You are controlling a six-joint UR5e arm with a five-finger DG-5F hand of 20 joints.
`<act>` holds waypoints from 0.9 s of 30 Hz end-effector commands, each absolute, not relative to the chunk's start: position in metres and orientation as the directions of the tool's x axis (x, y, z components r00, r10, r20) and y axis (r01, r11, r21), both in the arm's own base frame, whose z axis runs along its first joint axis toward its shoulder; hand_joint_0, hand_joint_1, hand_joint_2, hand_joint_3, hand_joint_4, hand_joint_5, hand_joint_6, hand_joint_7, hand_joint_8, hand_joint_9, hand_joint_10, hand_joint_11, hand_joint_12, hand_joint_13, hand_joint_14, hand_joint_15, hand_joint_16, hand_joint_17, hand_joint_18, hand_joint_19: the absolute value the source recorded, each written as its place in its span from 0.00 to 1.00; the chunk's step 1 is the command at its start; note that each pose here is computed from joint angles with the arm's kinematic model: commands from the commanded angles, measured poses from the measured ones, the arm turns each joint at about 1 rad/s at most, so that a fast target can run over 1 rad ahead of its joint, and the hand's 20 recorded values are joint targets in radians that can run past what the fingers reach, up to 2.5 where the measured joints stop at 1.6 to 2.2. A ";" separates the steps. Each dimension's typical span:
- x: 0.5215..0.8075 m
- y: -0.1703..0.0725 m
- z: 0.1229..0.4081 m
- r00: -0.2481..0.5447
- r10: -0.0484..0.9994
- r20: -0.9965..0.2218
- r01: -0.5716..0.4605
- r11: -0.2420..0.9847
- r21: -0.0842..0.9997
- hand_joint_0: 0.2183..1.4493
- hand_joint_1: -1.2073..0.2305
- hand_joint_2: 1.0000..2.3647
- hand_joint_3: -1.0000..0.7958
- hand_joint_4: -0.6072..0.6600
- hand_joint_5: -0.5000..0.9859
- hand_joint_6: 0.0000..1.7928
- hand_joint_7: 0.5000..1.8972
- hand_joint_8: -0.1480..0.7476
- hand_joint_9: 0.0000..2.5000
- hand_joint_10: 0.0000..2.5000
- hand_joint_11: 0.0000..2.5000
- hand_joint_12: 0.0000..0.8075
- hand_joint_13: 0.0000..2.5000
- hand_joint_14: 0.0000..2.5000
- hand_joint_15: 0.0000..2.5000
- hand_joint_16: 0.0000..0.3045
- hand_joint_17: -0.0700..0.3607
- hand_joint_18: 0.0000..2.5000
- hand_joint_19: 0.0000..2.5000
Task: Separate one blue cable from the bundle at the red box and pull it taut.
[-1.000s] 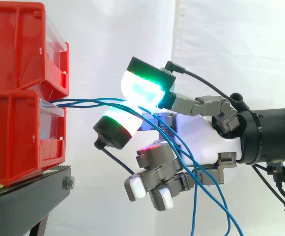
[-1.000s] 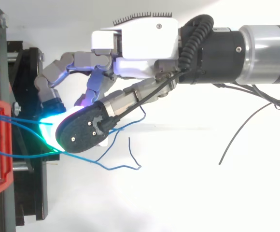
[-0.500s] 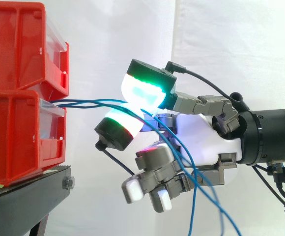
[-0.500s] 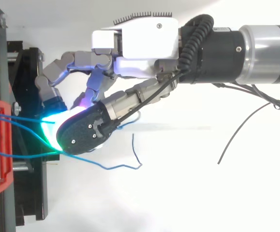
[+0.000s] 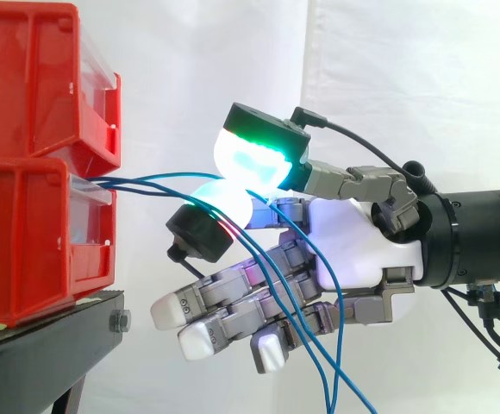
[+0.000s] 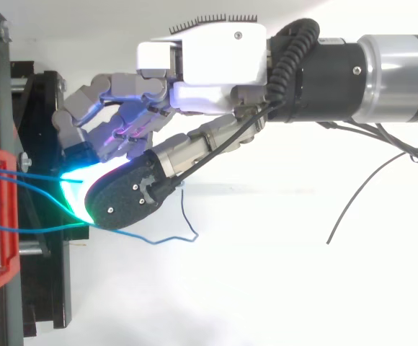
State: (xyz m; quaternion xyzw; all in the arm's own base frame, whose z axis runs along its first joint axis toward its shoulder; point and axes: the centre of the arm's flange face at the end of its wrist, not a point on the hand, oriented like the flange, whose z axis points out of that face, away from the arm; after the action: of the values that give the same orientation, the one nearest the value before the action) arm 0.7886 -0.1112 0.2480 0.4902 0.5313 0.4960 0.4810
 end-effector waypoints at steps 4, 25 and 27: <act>0.788 -0.114 0.248 -0.056 0.998 -0.027 0.044 0.030 0.999 0.32 0.31 0.02 0.50 0.36 0.23 0.47 0.49 0.50 0.19 0.00 0.00 0.40 0.21 0.00 0.10 0.14 0.39 0.27 0.25; 0.786 -0.116 0.246 -0.081 0.996 -0.029 0.051 0.033 0.998 0.33 0.33 0.02 0.49 0.38 0.22 0.48 0.45 0.48 0.45 0.01 0.64 0.44 0.34 0.01 0.31 0.13 0.37 0.27 0.26; 0.786 -0.116 0.246 -0.080 0.996 -0.029 0.050 0.033 0.998 0.33 0.33 0.02 0.49 0.38 0.22 0.48 0.45 0.49 0.41 0.00 0.67 0.45 0.35 0.01 0.34 0.13 0.37 0.28 0.27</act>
State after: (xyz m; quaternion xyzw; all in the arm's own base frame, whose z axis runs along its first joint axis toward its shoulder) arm 0.7859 -0.1163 0.2457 0.4850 0.5399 0.4984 0.4743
